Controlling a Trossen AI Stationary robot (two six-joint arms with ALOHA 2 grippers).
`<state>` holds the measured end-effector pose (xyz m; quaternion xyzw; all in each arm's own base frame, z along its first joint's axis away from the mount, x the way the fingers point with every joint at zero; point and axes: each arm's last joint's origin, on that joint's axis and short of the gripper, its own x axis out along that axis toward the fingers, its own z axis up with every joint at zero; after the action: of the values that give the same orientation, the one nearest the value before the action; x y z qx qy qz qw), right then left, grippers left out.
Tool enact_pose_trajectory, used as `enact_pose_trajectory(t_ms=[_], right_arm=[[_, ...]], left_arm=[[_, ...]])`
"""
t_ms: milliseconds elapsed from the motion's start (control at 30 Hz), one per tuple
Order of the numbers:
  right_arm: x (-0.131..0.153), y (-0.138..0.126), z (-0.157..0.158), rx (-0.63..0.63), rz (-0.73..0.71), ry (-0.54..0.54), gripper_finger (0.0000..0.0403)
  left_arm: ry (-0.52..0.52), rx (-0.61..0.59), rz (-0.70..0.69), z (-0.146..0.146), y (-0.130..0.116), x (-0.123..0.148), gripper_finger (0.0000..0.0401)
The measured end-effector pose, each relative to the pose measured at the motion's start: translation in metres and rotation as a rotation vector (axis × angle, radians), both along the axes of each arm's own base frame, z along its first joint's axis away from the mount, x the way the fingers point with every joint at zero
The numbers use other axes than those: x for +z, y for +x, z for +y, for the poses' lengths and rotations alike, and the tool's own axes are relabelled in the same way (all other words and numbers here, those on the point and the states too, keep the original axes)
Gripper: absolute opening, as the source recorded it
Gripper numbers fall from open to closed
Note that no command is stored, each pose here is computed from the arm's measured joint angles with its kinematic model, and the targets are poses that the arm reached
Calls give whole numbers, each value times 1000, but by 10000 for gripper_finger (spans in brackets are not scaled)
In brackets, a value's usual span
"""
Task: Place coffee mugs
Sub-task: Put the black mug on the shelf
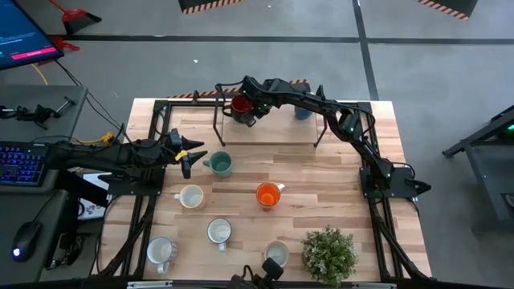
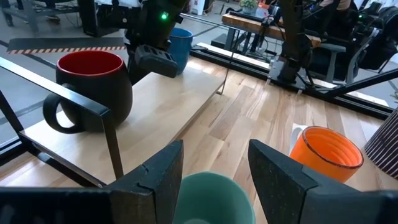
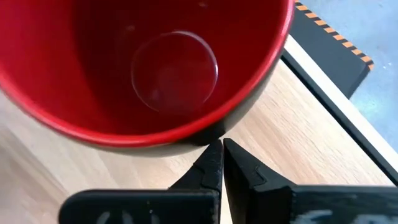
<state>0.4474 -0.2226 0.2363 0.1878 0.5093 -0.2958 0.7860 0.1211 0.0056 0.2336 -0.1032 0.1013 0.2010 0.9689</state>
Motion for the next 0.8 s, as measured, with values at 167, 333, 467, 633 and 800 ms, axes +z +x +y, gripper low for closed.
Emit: enact_pose_trajectory(t_ms=[167,333,467,633,800], right_arm=[[0,1,1,13,-7,4,0],[0,2,2,20,-7,4,0],[0,2,2,28,-12,5,0],[0,2,3,37,-18,17,0],[1,4,4,54,-26,16,0]], left_arm=[[0,0,0,0,0,0,172],[0,0,0,0,0,0,172],[0,0,0,0,0,0,172],[0,0,0,0,0,0,172],[-6,1,-3,0,0,0,172]])
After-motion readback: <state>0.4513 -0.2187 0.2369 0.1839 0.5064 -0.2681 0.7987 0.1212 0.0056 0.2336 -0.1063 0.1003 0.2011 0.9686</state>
